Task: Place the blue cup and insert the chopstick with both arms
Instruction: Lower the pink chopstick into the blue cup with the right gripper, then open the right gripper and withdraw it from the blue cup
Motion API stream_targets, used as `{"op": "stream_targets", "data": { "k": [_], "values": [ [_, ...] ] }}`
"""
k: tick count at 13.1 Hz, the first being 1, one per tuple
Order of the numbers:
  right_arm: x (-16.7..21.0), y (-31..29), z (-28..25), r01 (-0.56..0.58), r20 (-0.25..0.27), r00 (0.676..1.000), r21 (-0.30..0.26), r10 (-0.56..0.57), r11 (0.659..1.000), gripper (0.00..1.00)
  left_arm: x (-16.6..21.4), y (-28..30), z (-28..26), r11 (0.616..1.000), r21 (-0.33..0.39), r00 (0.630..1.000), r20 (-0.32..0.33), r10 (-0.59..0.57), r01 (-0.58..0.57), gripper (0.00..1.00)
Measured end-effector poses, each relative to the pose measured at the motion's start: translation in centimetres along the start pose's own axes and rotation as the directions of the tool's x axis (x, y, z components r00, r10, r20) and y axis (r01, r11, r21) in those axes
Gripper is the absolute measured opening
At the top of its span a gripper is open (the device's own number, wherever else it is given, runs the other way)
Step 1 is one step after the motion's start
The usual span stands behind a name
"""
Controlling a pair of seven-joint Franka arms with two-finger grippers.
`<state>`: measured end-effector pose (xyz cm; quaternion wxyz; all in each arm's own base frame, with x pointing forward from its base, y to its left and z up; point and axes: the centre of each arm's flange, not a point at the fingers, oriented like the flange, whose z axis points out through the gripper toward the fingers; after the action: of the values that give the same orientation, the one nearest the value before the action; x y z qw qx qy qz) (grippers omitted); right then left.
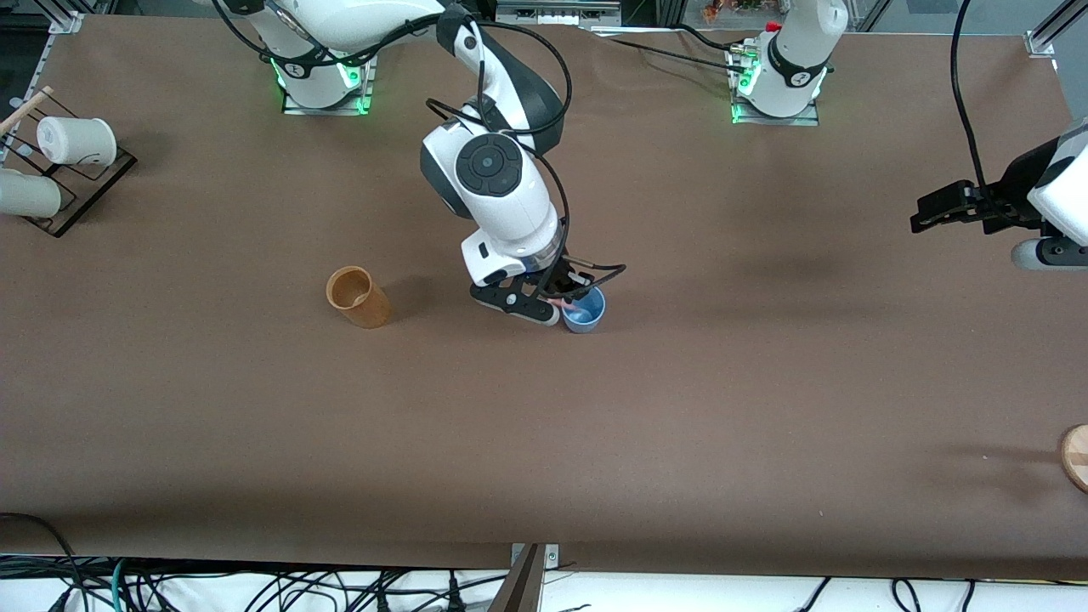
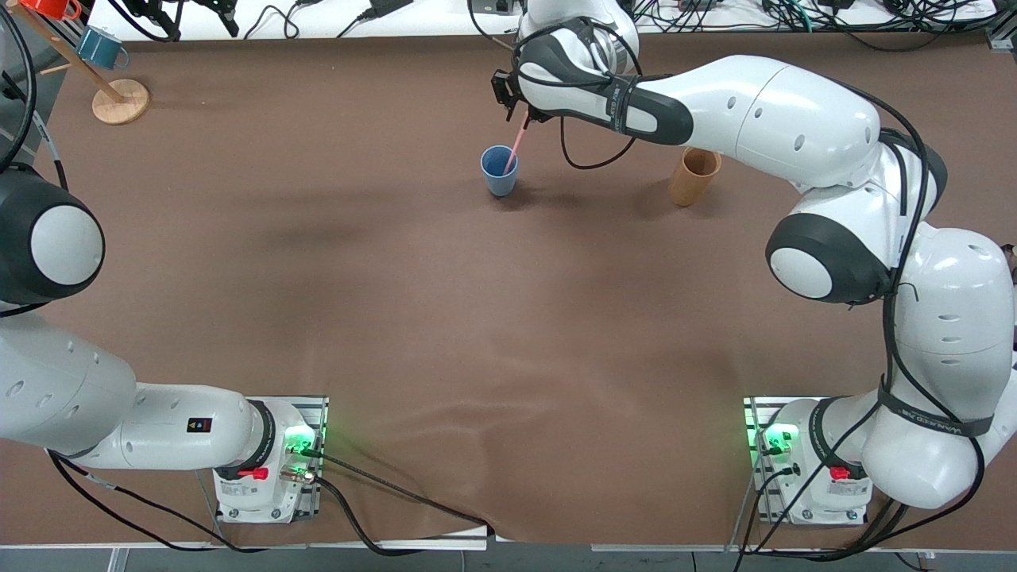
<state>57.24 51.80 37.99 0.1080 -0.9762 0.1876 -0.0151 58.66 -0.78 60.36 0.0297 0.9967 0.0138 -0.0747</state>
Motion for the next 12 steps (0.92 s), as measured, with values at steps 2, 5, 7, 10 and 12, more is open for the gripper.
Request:
{"op": "stream_targets", "data": {
  "k": [2, 5, 7, 10, 12],
  "values": [
    [0.1, -0.1, -0.6, 0.003, -0.007, 1.0, 0.001, -0.003, 1.0, 0.71, 0.0, -0.1, 0.0, 1.0, 0.0, 1.0, 0.0, -0.001, 0.001, 1.0],
    [1.7, 1.0, -3.8, 0.005, -0.005, 1.0, -0.04, -0.005, 0.999, 1.0, 0.0, -0.1, 0.0, 1.0, 0.0, 1.0, 0.001, -0.001, 0.001, 1.0],
    [4.2, 3.4, -6.7, 0.061, 0.018, 0.998, -0.09, -0.059, 0.994, 1.0, 0.0, -0.1, 0.1, 1.0, 0.0, 1.0, 0.001, -0.001, 0.001, 1.0],
    [10.3, 9.2, -11.9, 0.191, 0.065, 0.981, -0.132, -0.184, 0.973, 1.0, 0.0, -0.1, 0.1, 1.0, 0.0, 1.0, 0.001, -0.001, 0.001, 1.0],
    [14.5, 14.0, -15.5, 0.286, 0.102, 0.956, -0.13, -0.274, 0.949, 1.0, 0.0, -0.1, 0.1, 1.0, 0.0, 1.0, 0.002, -0.001, 0.001, 1.0]
  ]
}}
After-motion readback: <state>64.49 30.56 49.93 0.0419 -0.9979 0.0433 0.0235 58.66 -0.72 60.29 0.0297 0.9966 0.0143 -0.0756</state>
